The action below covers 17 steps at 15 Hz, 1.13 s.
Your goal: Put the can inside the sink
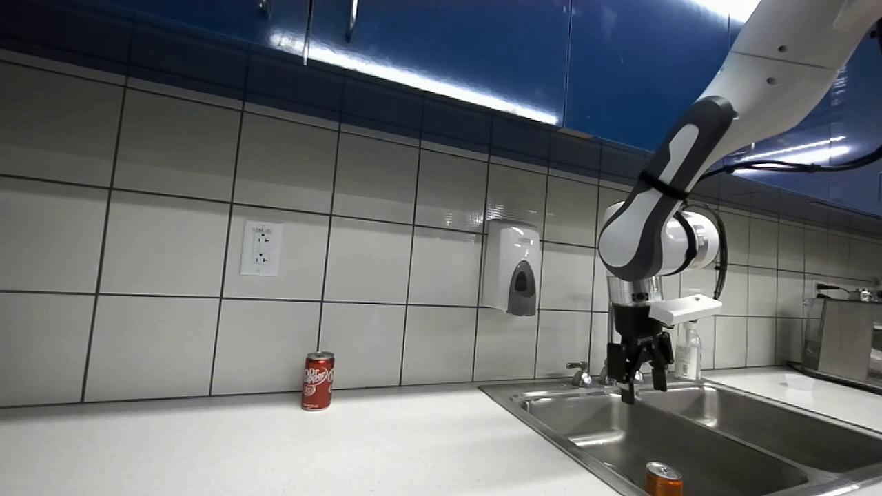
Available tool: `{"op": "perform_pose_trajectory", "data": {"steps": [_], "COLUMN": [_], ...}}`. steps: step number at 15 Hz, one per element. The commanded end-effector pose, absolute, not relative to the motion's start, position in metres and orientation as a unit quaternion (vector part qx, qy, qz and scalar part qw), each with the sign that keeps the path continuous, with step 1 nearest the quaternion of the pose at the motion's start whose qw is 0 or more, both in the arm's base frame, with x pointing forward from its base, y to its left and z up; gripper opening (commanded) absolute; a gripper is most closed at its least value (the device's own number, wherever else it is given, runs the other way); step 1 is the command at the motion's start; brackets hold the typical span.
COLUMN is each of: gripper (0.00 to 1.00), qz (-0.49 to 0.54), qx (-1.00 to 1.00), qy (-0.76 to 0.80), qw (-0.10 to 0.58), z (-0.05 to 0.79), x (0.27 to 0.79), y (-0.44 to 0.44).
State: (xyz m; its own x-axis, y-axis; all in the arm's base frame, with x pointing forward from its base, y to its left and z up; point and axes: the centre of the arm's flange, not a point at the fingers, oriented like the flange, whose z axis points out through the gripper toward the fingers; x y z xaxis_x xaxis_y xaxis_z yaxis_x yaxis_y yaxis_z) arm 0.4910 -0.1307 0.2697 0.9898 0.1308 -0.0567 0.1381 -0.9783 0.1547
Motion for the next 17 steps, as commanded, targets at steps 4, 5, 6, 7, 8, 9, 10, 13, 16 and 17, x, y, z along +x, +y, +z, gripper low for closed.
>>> {"op": "perform_pose_trajectory", "data": {"steps": [4,5,6,7,8,9,10,13,16,17], "gripper": [1.0,1.0,1.0,1.0,1.0,1.0,1.0,1.0,1.0,1.0], "qz": [-0.005,-0.007,-0.009,-0.011,-0.012,-0.014,-0.015,-0.016,-0.03,-0.029], "qx": [0.996,0.996,0.996,0.996,0.996,0.996,0.995,0.995,0.994,0.994], "qy": [0.055,0.058,0.059,0.063,0.066,0.066,0.069,0.081,0.089,0.089], "qw": [0.071,0.069,0.068,0.067,0.066,0.065,0.063,0.063,0.064,0.064], "z": [0.28,0.278,0.275,0.273,0.271,0.271,0.269,0.27,0.262,0.262], "x": [0.422,0.414,0.407,0.4,0.395,0.39,0.385,0.372,0.385,0.384], "y": [-0.063,-0.052,-0.044,-0.036,-0.03,-0.024,-0.02,-0.007,-0.014,-0.013]}}
